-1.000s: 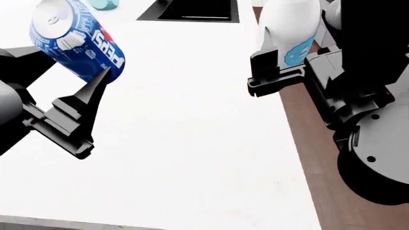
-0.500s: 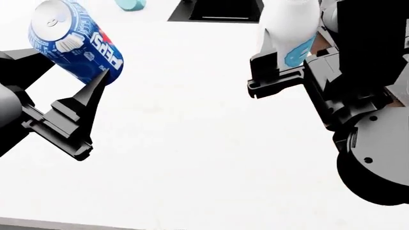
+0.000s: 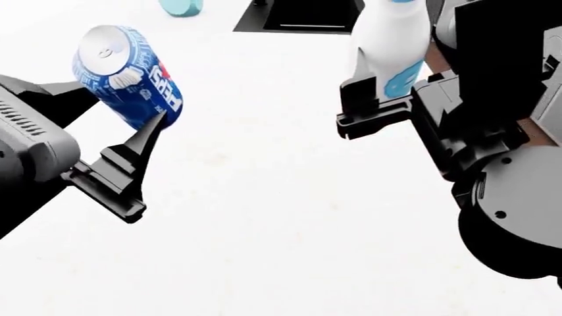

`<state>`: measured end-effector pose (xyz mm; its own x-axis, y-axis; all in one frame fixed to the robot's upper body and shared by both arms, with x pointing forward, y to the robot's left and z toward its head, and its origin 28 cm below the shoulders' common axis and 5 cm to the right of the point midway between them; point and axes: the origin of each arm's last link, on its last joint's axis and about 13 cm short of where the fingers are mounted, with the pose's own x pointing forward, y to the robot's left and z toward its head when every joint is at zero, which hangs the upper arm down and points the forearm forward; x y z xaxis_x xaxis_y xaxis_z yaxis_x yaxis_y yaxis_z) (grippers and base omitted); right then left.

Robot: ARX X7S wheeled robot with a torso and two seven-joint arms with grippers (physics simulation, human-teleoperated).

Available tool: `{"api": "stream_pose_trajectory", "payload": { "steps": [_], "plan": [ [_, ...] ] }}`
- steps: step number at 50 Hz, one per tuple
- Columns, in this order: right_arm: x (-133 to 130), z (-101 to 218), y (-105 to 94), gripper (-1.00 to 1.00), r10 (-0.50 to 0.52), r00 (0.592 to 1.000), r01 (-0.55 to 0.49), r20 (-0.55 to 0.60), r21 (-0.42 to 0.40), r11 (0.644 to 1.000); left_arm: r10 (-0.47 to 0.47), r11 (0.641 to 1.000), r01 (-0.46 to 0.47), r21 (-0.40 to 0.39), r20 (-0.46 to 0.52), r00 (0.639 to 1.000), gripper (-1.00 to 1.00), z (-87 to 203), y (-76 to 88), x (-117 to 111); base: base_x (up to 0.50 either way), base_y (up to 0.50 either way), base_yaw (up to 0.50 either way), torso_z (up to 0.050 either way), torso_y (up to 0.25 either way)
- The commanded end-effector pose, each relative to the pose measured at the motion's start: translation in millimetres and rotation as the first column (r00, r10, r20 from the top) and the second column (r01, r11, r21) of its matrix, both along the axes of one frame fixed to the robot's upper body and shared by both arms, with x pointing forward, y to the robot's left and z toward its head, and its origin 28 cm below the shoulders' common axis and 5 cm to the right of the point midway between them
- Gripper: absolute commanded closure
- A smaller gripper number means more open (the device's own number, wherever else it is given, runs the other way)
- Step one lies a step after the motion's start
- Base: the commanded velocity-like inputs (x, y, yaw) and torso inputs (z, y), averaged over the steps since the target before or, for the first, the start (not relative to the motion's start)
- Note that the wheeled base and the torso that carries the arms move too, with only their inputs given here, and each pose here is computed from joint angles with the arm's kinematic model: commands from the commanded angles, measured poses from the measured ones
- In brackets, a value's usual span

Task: Move the drinks to the dining counter.

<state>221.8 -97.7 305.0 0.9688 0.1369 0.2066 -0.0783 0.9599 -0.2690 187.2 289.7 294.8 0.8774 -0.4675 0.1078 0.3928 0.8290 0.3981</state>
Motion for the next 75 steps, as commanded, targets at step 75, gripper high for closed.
{"api": "stream_pose_trajectory", "payload": {
  "steps": [75],
  "plan": [
    [25.8, -24.6, -8.7, 1.00, -0.006, 0.993, 0.006, -0.118, 0.006, 1.000, 0.092, 0.982, -0.001, 0.189, -0.474, 0.876, 1.00, -51.9, -11.8, 46.4, 0.00, 0.00, 0.00, 0.000, 0.001]
  ]
}}
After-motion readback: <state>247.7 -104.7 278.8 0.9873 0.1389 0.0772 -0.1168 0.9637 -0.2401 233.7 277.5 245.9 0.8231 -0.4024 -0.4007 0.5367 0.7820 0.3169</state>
